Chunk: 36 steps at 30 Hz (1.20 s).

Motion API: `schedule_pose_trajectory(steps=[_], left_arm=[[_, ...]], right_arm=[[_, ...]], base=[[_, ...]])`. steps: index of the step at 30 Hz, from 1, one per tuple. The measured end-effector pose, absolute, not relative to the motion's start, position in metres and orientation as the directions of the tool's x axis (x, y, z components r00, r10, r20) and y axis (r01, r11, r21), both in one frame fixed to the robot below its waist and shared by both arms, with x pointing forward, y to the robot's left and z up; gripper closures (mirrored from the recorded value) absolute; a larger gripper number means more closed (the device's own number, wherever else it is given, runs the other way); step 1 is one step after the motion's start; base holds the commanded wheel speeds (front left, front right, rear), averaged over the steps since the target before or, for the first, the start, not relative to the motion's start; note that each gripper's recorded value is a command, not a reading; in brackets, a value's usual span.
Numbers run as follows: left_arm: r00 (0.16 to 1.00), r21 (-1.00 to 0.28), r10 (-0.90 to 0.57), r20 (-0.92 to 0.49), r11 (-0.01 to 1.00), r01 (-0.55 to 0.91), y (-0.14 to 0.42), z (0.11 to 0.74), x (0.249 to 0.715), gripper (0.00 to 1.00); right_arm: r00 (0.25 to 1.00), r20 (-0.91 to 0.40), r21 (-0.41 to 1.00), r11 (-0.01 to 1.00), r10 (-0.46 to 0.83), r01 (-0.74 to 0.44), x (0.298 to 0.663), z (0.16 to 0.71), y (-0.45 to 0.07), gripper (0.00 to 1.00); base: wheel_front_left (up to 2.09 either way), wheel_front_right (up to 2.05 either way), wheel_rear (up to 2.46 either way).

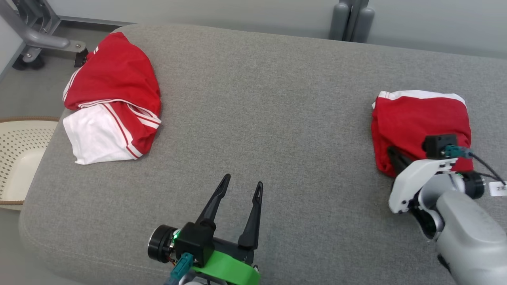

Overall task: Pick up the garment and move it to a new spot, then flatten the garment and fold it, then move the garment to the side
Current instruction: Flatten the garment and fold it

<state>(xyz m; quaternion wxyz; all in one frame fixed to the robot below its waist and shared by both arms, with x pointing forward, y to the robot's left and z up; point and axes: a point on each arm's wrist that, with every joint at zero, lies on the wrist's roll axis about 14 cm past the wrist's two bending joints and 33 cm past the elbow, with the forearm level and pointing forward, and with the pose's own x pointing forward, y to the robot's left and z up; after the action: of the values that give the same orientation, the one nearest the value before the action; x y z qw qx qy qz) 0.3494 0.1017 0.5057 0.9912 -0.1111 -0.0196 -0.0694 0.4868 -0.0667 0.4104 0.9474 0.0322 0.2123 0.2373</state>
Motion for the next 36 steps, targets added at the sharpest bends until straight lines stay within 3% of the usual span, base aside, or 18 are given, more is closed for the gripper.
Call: schedule_pose_trajectory(steps=[7, 11, 12, 14, 15, 21, 26, 36], left_arm=[[0.99, -0.219, -0.123, 0.062, 0.967, 0.134, 0.104, 0.508, 0.347, 0.0], [0.991, -0.216, -0.111, 0.072, 0.968, 0.125, 0.107, 0.511, 0.345, 0.0], [0.992, -0.217, -0.105, 0.073, 0.969, 0.119, 0.109, 0.511, 0.344, 0.0], [0.994, -0.218, -0.088, 0.068, 0.971, 0.101, 0.113, 0.51, 0.341, 0.0], [0.995, -0.221, -0.081, 0.063, 0.971, 0.093, 0.114, 0.508, 0.339, 0.0], [0.998, -0.228, -0.04, 0.047, 0.972, 0.049, 0.125, 0.502, 0.334, 0.0], [0.999, -0.216, -0.02, 0.043, 0.976, 0.029, 0.132, 0.5, 0.332, 0.0], [0.996, -0.16, -0.021, 0.083, 0.987, 0.035, 0.138, 0.509, 0.33, 0.0]], right_arm=[[0.703, -0.406, 0.246, 0.811, 0.584, -0.531, 0.45, 0.401, -0.01, 1.0], [0.706, -0.334, 0.272, 0.781, 0.624, -0.562, 0.433, 0.413, 0.003, 1.0], [0.712, -0.313, 0.282, 0.778, 0.628, -0.562, 0.429, 0.416, 0.004, 0.76], [0.727, -0.268, 0.297, 0.772, 0.633, -0.562, 0.42, 0.422, 0.005, 0.18], [0.737, -0.251, 0.299, 0.774, 0.628, -0.558, 0.418, 0.425, 0.002, 0.0], [0.823, -0.183, 0.269, 0.832, 0.538, -0.484, 0.414, 0.441, -0.039, 0.0], [0.915, -0.047, 0.222, 0.898, 0.4, -0.381, 0.417, 0.48, -0.092, 0.0], [0.968, 0.123, 0.109, 0.966, 0.219, -0.233, 0.377, 0.525, -0.156, 0.0]], base=[[0.0, 0.0, 0.0], [0.0, 0.0, 0.0], [0.0, 0.0, 0.0], [0.0, 0.0, 0.0], [0.0, 0.0, 0.0], [0.0, 0.0, 0.0], [0.0, 0.0, 0.0], [0.0, 0.0, 0.0]])
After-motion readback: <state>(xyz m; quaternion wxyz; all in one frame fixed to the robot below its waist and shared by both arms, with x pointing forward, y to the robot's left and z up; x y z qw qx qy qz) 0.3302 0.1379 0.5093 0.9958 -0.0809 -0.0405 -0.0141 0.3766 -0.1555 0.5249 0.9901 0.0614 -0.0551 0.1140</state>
